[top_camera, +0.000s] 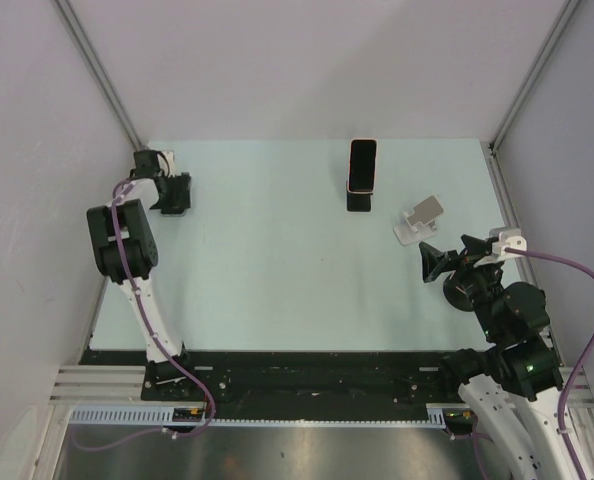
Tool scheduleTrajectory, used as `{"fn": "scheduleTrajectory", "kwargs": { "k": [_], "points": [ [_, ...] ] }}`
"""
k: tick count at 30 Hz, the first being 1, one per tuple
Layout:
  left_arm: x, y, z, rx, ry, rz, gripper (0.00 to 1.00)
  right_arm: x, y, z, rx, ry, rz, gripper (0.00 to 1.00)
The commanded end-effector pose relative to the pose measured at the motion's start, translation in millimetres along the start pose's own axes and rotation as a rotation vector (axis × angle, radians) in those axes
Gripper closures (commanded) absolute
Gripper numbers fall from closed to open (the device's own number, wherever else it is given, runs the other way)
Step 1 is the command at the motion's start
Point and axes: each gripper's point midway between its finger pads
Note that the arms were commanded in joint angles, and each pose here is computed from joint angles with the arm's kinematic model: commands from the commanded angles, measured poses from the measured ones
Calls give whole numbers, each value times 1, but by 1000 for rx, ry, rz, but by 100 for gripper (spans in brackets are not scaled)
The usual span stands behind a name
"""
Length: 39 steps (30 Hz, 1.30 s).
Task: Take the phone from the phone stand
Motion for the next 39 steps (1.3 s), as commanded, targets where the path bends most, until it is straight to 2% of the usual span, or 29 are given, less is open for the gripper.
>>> {"fn": "scheduleTrajectory", "kwargs": {
  "k": [1, 8, 12, 14, 15, 16, 23, 25, 26, 28, 29, 30, 31, 33, 35, 36, 38, 39],
  "points": [
    [-22, 10, -9, 17, 39, 36, 0, 0, 4, 11, -7, -46, 20, 0],
    [-80, -6, 51, -34, -121, 110, 0, 2, 7, 11, 3, -45, 37, 0],
    [-134, -50, 91, -5, -256, 76, 0, 7, 13, 7, 30, -21, 57, 0],
    [-154, -67, 98, 10, -296, 51, 0, 11, 15, 4, 49, -3, 60, 0],
    [-165, -90, 102, 29, -319, 19, 0, 12, 16, 4, 53, 4, 64, 0],
    [-188, -97, 110, 30, -366, 3, 0, 14, 17, 7, 59, 5, 68, 0],
    [-279, -184, 83, 136, -495, -167, 0, 53, 34, -7, 129, 177, 97, 0],
    [-292, -199, 66, 166, -503, -202, 0, 64, 35, -9, 154, 209, 90, 0],
    [-313, -211, 60, 187, -540, -233, 0, 77, 39, -15, 165, 256, 97, 0],
    [-320, -219, 41, 214, -539, -247, 0, 92, 44, -19, 187, 300, 108, 0],
    [-340, -228, 35, 234, -577, -289, 0, 100, 49, -11, 191, 297, 131, 0],
    [-347, -235, 28, 252, -586, -330, 0, 115, 48, -28, 190, 357, 122, 0],
    [-346, -238, 16, 266, -573, -357, 0, 123, 50, -29, 189, 367, 141, 0],
    [-369, -246, 6, 277, -615, -461, 0, 147, 45, -36, 212, 399, 138, 1],
    [-370, -246, -10, 288, -616, -496, 0, 166, 42, -34, 246, 388, 178, 2],
    [-385, -243, -9, 282, -670, -522, 0, 179, 42, -42, 261, 406, 189, 5],
    [-375, -239, -23, 301, -674, -509, 0, 197, 41, -42, 276, 383, 214, 7],
    [-383, -235, -22, 294, -720, -509, 0, 205, 36, -41, 275, 375, 209, 8]
  ]
}}
Point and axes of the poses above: each gripper's point midway between its finger pads, its own x axis out along the fingers, its own y axis along the line the jaws close on, z = x × y, and after that the axes turned 2 degrees about x, right-handed
